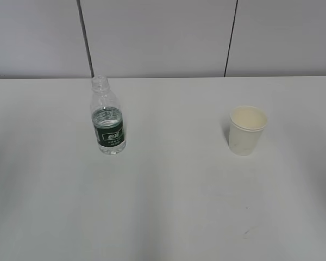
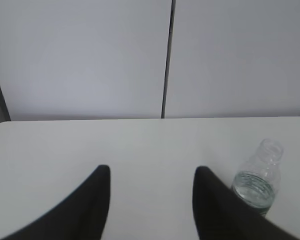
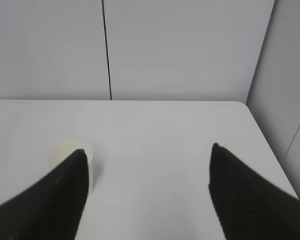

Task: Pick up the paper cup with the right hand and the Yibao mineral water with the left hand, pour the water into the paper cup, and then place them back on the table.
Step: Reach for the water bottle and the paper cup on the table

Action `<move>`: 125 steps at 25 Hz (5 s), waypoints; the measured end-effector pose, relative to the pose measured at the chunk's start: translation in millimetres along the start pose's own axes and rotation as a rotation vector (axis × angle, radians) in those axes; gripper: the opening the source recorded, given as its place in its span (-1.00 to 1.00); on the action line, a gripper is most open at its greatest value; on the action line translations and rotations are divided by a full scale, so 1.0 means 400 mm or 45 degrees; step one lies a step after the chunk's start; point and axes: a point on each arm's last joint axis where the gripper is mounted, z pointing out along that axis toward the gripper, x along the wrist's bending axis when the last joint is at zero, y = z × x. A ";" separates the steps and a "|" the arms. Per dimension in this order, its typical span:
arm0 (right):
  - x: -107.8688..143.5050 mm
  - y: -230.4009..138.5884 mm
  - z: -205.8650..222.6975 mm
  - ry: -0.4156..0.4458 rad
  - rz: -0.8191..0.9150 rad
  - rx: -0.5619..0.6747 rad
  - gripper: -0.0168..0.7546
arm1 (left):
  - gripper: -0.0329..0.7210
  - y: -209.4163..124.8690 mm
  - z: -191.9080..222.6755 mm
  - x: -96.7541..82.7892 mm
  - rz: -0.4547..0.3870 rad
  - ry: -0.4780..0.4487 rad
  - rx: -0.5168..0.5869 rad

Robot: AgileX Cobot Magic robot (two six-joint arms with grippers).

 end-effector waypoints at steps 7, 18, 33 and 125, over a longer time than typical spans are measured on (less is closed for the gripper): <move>0.010 -0.039 0.118 0.025 0.019 0.011 0.56 | 0.00 -0.017 0.139 -0.007 0.046 -0.031 -0.019; 0.026 -0.136 0.231 0.059 0.085 -0.012 0.56 | 0.00 -0.159 0.292 -0.027 0.000 -0.139 -0.112; 0.122 -0.265 0.396 0.539 0.093 -0.046 0.56 | 0.00 -0.220 0.340 -0.046 0.071 -0.244 -0.069; 0.178 -0.482 0.750 0.700 0.105 0.064 0.76 | 0.00 -0.210 0.339 -0.048 0.066 -0.257 -0.131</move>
